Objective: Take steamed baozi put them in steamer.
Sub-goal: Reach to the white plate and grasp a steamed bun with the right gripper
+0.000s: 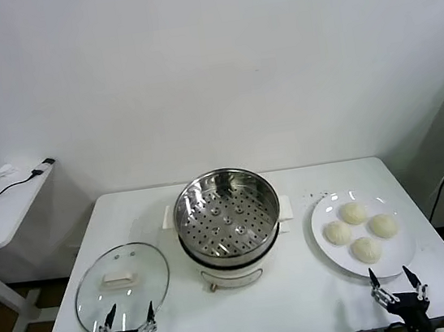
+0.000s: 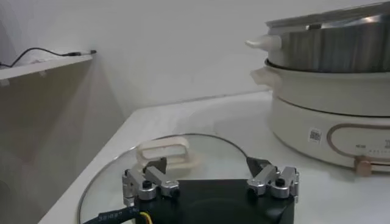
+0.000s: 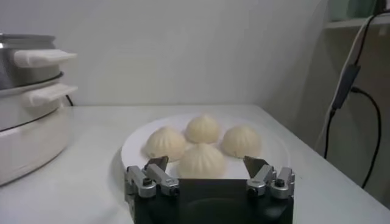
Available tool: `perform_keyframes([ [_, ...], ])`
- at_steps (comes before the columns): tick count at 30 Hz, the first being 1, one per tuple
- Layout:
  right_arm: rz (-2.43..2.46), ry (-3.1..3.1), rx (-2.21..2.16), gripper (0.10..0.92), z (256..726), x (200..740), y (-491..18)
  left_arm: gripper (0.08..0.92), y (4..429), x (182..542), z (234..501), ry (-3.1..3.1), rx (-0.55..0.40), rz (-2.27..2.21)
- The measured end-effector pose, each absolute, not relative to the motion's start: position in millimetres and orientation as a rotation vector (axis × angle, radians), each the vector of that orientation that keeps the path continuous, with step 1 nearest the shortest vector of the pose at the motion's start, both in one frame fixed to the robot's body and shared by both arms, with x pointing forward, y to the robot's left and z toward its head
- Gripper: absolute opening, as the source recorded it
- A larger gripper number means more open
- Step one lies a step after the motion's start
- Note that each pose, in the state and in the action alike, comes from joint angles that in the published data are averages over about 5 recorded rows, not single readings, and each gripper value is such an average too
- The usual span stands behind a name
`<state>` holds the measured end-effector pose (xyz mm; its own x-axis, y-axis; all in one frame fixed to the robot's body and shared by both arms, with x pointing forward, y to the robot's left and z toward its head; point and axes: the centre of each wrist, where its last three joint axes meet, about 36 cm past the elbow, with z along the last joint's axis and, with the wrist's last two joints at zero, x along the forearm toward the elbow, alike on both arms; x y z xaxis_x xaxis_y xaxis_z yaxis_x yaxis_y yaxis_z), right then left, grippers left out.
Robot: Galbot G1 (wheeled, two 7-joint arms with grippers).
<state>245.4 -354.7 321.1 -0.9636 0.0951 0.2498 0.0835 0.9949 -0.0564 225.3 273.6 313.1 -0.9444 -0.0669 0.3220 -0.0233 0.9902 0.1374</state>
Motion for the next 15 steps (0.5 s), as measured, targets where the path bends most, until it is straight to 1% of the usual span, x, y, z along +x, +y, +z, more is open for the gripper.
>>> perform_keyframes([
  [2, 0.079, -2.887, -0.133, 0.823, 326, 251, -358, 0.823, 273, 226, 314, -2.803, 0.064, -0.186],
  [6, 0.147, -2.901, -0.125, 0.823, 346, 282, -373, 0.823, 272, 228, 315, -2.808, 0.058, -0.179],
  [15, 0.438, -2.885, 0.032, 0.823, 406, 386, -417, 0.823, 268, 235, 321, -2.829, 0.046, -0.158],
])
